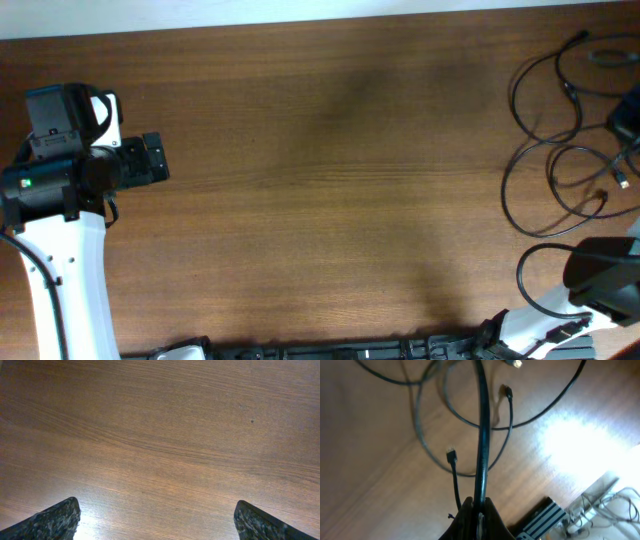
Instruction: Untangle cables
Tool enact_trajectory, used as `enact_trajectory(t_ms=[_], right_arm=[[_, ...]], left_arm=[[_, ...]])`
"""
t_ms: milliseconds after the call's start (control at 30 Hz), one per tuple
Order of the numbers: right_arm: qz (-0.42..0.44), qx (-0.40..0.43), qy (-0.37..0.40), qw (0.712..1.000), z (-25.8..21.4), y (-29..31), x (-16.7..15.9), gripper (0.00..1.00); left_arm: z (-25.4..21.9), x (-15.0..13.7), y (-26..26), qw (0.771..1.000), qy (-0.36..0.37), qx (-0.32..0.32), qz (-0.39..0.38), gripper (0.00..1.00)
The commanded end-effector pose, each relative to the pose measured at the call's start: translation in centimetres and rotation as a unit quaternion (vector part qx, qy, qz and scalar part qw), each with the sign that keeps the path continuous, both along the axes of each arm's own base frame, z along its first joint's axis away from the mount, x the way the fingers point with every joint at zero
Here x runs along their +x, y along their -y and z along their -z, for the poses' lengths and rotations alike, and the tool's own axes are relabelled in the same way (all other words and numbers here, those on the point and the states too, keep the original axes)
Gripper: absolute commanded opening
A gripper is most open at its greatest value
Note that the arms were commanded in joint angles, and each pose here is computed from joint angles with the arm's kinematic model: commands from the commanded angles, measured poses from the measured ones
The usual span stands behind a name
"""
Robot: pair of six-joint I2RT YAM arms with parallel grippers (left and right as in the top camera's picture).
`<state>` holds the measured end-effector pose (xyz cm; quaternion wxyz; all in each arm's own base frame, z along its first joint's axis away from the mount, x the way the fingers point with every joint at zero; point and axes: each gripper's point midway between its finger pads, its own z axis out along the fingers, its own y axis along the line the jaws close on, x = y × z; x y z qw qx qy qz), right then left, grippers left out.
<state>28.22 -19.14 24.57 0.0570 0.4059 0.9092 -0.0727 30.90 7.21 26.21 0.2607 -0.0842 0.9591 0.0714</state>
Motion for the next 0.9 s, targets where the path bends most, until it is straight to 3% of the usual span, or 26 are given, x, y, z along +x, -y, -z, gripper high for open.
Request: enact_trajectory(t_ms=[0, 367, 767, 800, 833, 867], right_arm=[[0.028, -0.011, -0.021, 0.999, -0.2, 0.6, -3.9, 0.04], [0.147, -0.050, -0.003, 0.988, -2.7, 4.1, -11.5, 0.04], [0.189, 0.024, -0.066, 0.979, 7.7, 4.5, -13.9, 0.04], [0.188, 0.032, -0.064, 0.980, 8.5, 4.2, -13.8, 0.12], [0.188, 0.036, -0.066, 0.979, 8.9, 4.1, -13.8, 0.37], [0.188, 0.037, -0.066, 0.979, 9.0, 4.1, -13.8, 0.54]], left_arm=[[-0.1, 0.0, -0.2, 1.000, 0.001, 0.003, -0.001, 0.99], [-0.1, 0.0, -0.2, 1.000, 0.001, 0.003, -0.001, 0.99], [-0.1, 0.0, -0.2, 1.000, 0.002, 0.003, -0.002, 0.99], [-0.1, 0.0, -0.2, 1.000, 0.001, 0.004, -0.002, 0.99], [-0.1, 0.0, -0.2, 1.000, 0.001, 0.003, -0.001, 0.99], [-0.1, 0.0, -0.2, 1.000, 0.002, 0.003, -0.002, 0.99]])
